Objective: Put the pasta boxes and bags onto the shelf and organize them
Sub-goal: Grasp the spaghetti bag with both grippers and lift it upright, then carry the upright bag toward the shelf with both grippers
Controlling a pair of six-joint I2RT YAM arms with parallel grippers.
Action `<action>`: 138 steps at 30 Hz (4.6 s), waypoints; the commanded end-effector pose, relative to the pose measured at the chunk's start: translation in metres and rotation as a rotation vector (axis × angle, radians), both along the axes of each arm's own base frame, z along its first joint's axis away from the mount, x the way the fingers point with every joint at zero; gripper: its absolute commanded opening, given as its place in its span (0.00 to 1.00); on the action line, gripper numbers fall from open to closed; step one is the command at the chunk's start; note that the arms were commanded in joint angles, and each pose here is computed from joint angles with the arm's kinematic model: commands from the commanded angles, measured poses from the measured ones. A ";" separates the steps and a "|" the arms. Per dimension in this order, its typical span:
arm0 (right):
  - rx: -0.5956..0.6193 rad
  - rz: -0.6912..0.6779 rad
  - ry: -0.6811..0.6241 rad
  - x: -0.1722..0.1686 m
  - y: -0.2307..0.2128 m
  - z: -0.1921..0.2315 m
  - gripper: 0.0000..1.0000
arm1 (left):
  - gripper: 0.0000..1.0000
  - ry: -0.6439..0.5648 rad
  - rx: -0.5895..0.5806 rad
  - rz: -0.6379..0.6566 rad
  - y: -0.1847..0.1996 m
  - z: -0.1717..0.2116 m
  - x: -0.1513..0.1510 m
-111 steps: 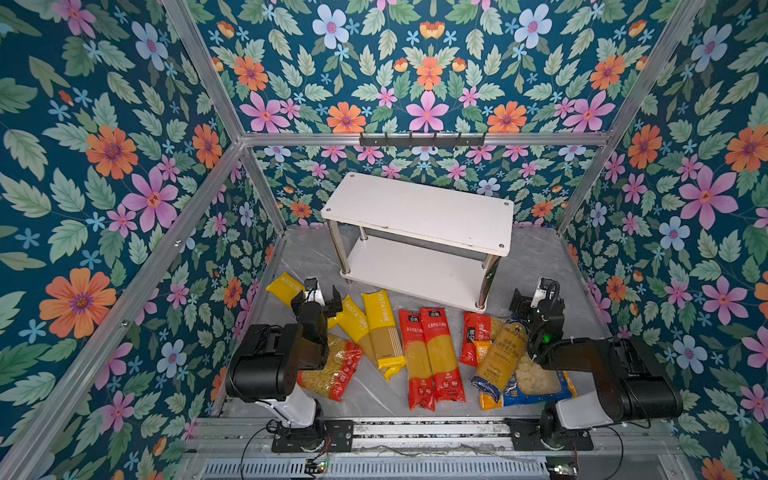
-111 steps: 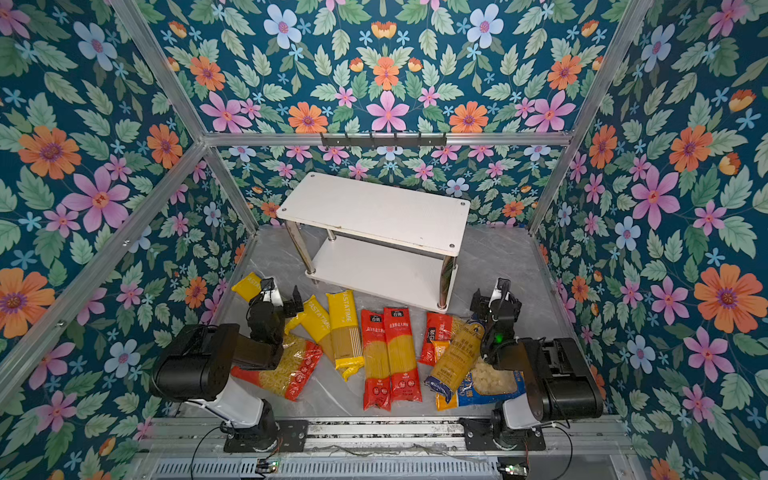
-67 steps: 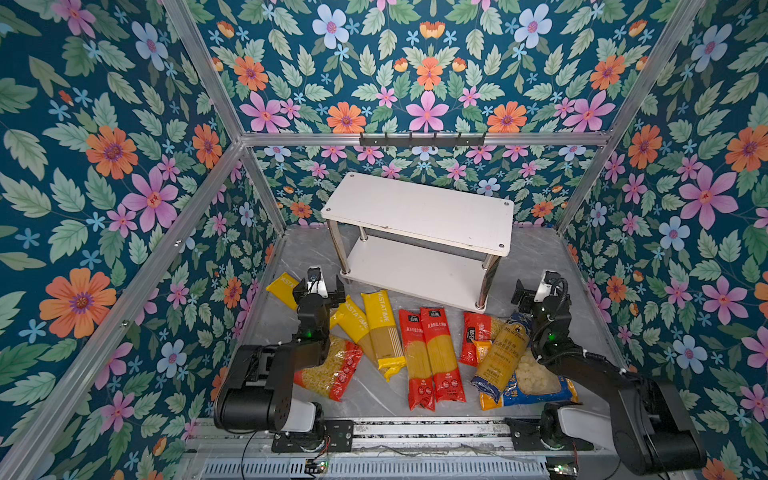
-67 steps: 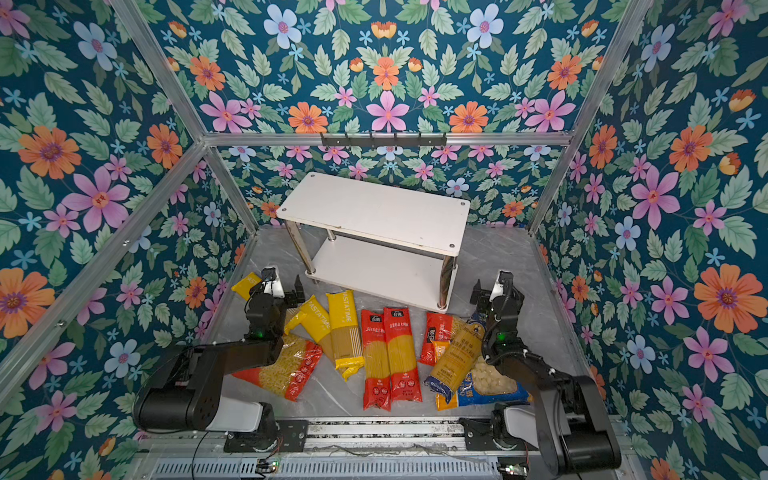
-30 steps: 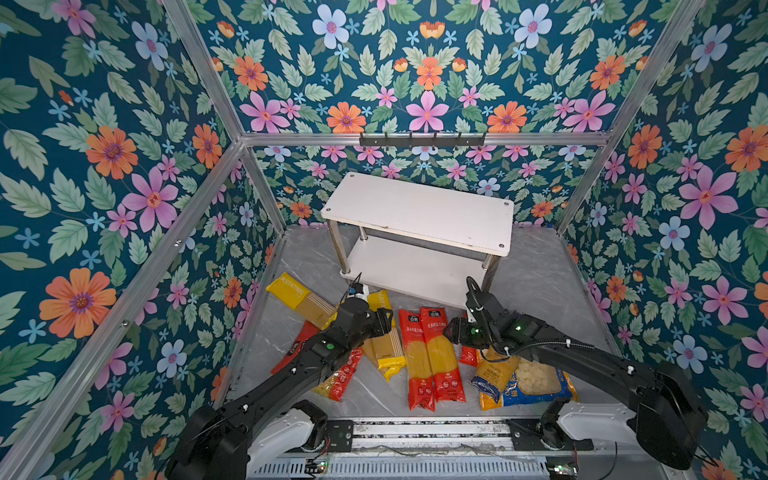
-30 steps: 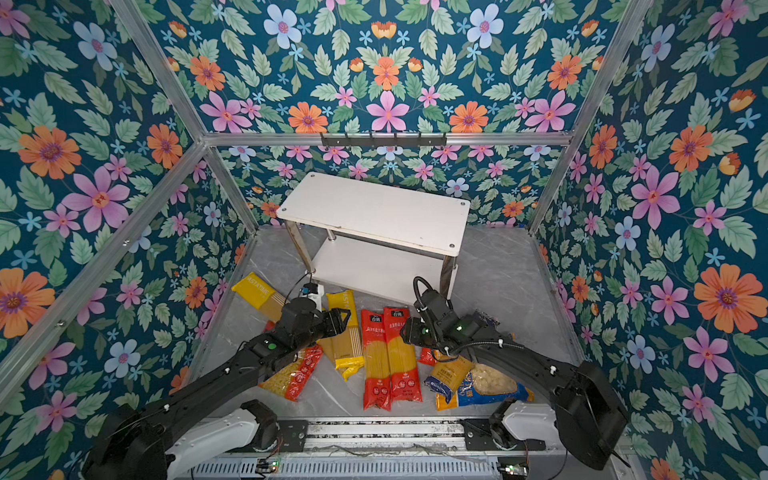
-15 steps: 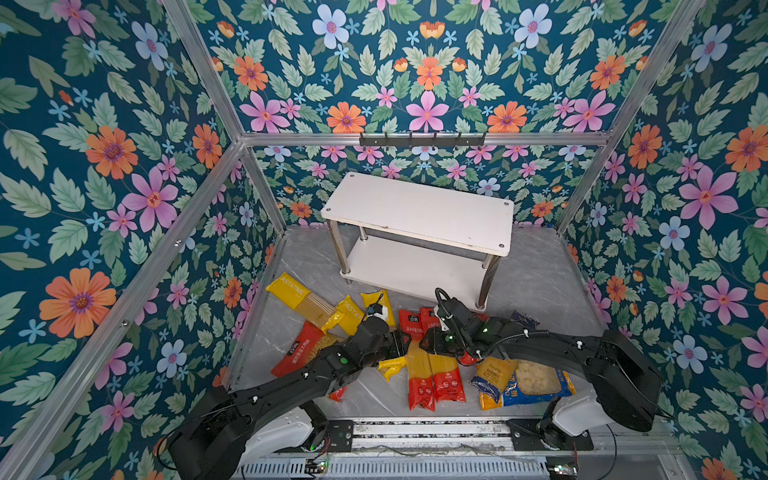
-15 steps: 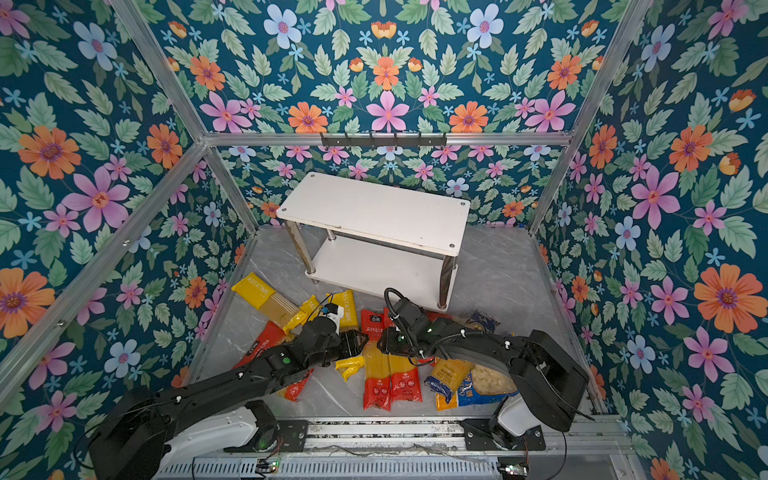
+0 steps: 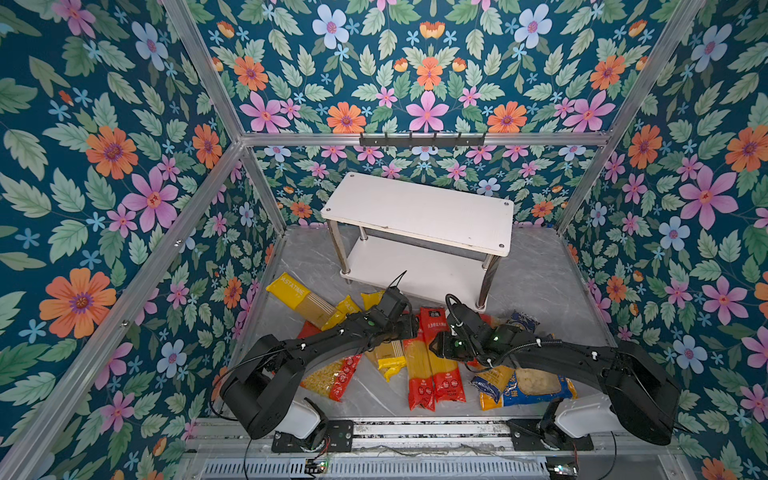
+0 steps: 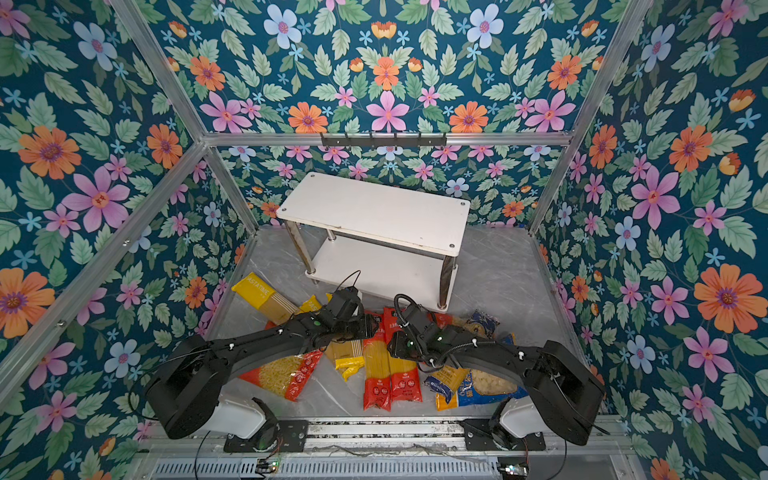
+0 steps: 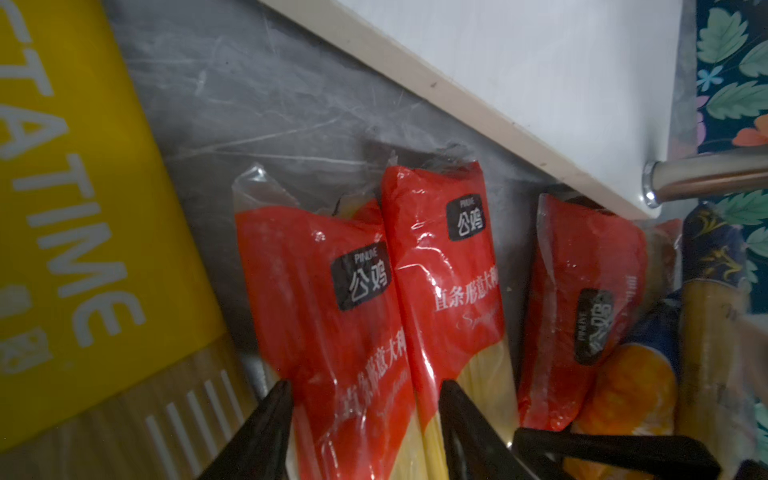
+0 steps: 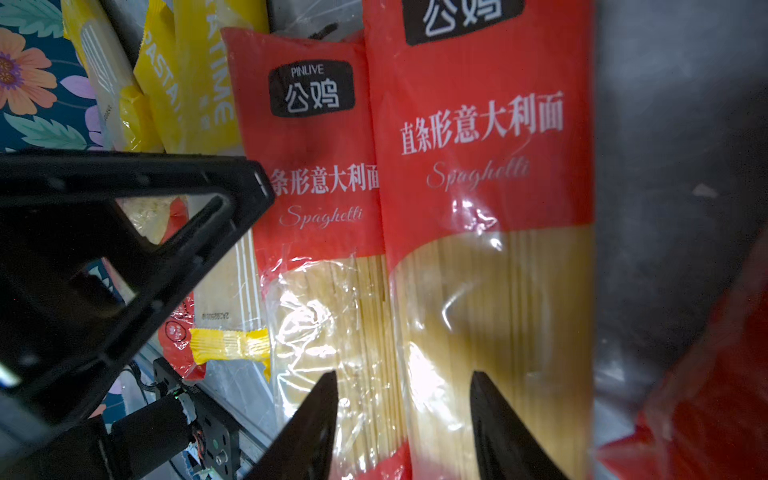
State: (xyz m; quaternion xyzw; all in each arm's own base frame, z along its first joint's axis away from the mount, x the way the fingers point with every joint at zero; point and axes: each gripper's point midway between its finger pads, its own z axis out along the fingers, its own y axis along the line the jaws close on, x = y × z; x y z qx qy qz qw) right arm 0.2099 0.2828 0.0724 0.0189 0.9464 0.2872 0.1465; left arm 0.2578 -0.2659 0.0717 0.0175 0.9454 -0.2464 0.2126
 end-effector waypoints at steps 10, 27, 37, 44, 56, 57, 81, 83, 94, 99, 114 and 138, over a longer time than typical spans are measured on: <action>0.016 -0.024 -0.023 0.008 0.004 -0.002 0.52 | 0.55 0.021 0.017 -0.031 0.004 -0.032 0.000; 0.012 -0.017 -0.085 0.011 -0.003 0.015 0.52 | 0.05 -0.134 -0.183 -0.077 -0.001 0.026 -0.011; 0.215 0.130 -0.274 0.018 0.001 0.076 0.55 | 0.00 -0.485 -0.362 -0.185 0.003 0.147 -0.021; 0.354 0.333 -0.416 0.005 0.022 0.127 0.77 | 0.00 -0.670 -0.509 -0.393 -0.013 0.228 -0.048; 0.514 0.520 -0.583 -0.012 0.034 0.188 0.78 | 0.00 -0.836 -0.597 -0.460 -0.018 0.298 -0.042; 0.527 0.525 -0.592 -0.012 0.033 0.192 0.78 | 0.00 -0.834 -0.607 -0.462 -0.018 0.300 -0.041; 0.699 0.543 -0.674 0.012 0.045 0.264 0.39 | 0.00 -0.733 -0.765 -0.424 -0.005 0.341 0.000; 0.712 0.505 -0.683 0.020 0.045 0.273 0.30 | 0.06 -0.703 -0.762 -0.368 -0.002 0.339 0.012; 0.695 0.280 -0.718 0.067 0.036 0.325 0.16 | 0.79 -0.609 -0.748 -0.132 0.031 0.324 0.032; 0.748 0.123 -0.723 0.103 0.023 0.353 0.16 | 0.91 -0.555 -0.742 0.085 0.069 0.284 0.034; 0.913 -0.079 -0.580 0.163 0.045 0.375 0.17 | 0.88 -0.539 -1.092 0.212 0.057 0.283 0.026; 0.958 -0.051 -0.490 0.159 0.061 0.377 0.54 | 0.05 -0.603 -1.124 0.268 0.059 0.333 0.048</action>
